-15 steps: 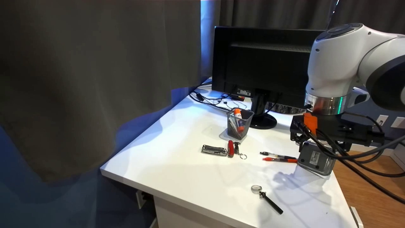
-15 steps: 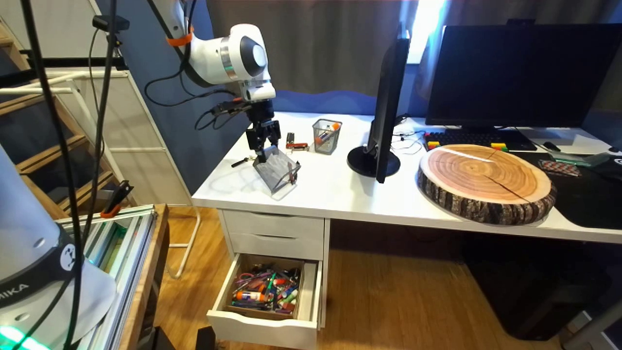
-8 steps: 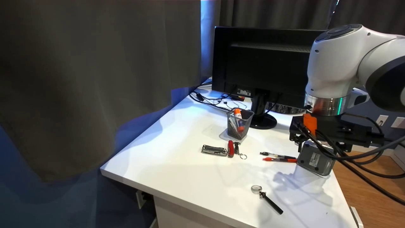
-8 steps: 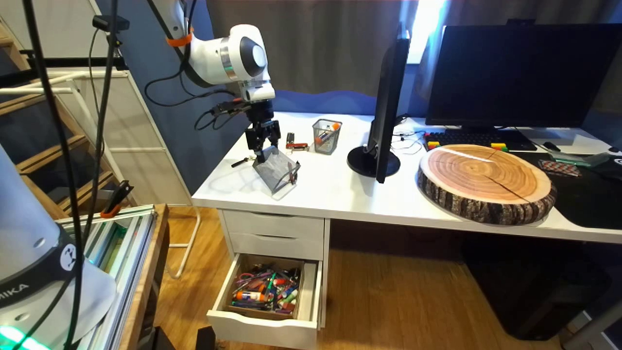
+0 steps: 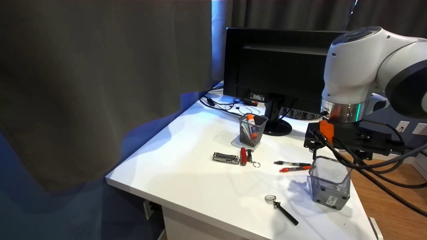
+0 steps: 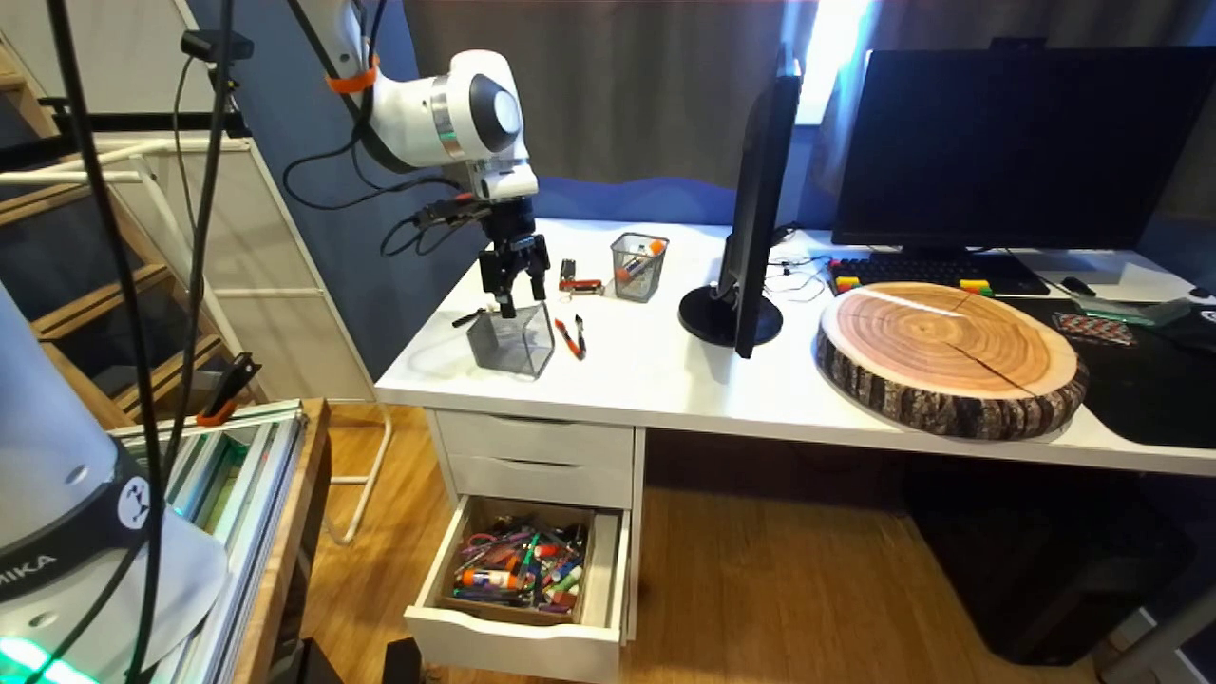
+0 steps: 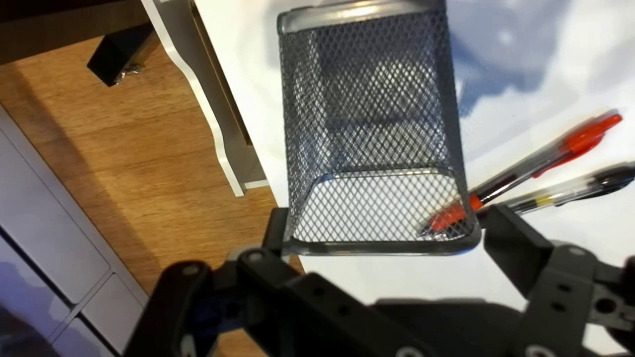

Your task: Turn the grey basket at the front of the desk upright.

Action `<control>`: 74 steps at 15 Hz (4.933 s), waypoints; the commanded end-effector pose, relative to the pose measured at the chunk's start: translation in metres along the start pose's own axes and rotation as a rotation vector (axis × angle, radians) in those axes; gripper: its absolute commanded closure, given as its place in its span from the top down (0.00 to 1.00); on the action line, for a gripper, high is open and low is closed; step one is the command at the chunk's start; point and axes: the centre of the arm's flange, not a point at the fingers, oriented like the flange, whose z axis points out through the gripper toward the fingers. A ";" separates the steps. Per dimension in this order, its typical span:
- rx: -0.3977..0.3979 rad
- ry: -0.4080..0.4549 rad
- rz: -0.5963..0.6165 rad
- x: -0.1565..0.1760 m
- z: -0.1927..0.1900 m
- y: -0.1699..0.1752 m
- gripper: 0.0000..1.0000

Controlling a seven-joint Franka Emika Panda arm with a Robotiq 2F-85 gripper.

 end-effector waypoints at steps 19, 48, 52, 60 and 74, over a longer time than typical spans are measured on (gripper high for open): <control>0.163 -0.593 -0.244 0.120 0.002 0.064 1.00; 0.277 -0.905 -0.023 0.141 0.096 0.090 1.00; 0.271 -0.926 -0.007 0.140 0.107 0.089 1.00; 0.270 -0.995 0.006 0.133 0.126 0.086 0.71; 0.334 -1.024 -0.037 0.126 0.095 0.093 0.00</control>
